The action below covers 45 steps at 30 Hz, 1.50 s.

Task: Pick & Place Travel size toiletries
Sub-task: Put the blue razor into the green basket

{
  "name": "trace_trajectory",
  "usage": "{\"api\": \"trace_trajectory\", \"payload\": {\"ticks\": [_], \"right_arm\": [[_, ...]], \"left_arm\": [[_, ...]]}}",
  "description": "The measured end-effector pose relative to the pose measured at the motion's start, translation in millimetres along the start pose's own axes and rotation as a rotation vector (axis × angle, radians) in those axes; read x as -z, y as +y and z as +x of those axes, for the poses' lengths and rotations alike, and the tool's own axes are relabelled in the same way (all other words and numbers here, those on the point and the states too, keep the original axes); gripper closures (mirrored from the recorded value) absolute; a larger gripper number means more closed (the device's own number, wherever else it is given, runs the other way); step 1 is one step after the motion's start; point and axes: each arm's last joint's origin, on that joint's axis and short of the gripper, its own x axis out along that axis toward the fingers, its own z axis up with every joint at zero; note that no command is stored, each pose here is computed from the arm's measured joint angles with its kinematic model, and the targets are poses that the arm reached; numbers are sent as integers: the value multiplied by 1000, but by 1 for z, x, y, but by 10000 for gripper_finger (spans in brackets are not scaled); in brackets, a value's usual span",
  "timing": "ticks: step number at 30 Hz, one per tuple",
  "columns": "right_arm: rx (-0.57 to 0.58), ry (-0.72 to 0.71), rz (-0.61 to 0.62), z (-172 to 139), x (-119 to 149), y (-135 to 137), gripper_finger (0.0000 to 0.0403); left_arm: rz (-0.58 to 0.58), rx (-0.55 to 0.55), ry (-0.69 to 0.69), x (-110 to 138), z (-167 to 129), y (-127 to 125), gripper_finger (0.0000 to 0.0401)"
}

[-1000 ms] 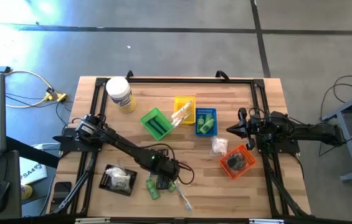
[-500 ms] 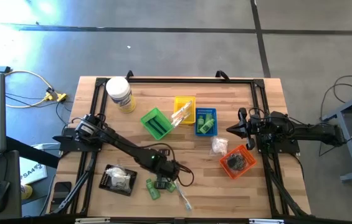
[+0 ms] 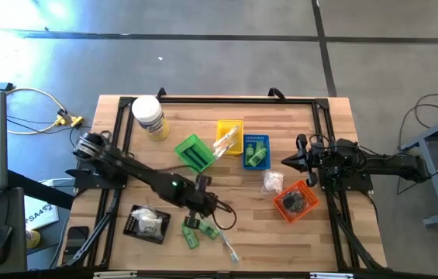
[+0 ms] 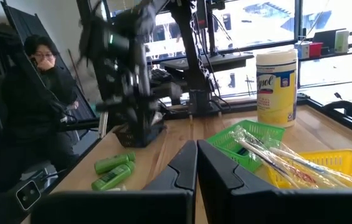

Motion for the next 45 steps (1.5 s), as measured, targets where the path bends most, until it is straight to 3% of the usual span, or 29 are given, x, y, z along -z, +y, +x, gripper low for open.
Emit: {"api": "trace_trajectory", "payload": {"ticks": [8,12,16,23,30,34,40,45], "right_arm": [[0,3,1,0,0,0,398],[1,3,0,0,0,0,398],[1,2,0,0,0,0,398],[4,1,-7,0,0,0,398],[56,-11,-9,0,0,-2,398],[56,-11,-9,0,0,-2,398],[56,-11,-10,0,0,-2,398],[56,-11,-10,0,0,-2,398]], "left_arm": [[132,16,-167,11,-96,22,393],[194,40,-249,43,-131,31,393],[173,33,-369,90,-149,39,393],[90,17,-705,171,-154,45,394],[-2,0,-843,216,-146,48,394],[-96,-13,-879,226,-143,49,394],[-112,-67,-865,226,-136,49,394],[-137,-178,-834,216,-138,52,394]]}}
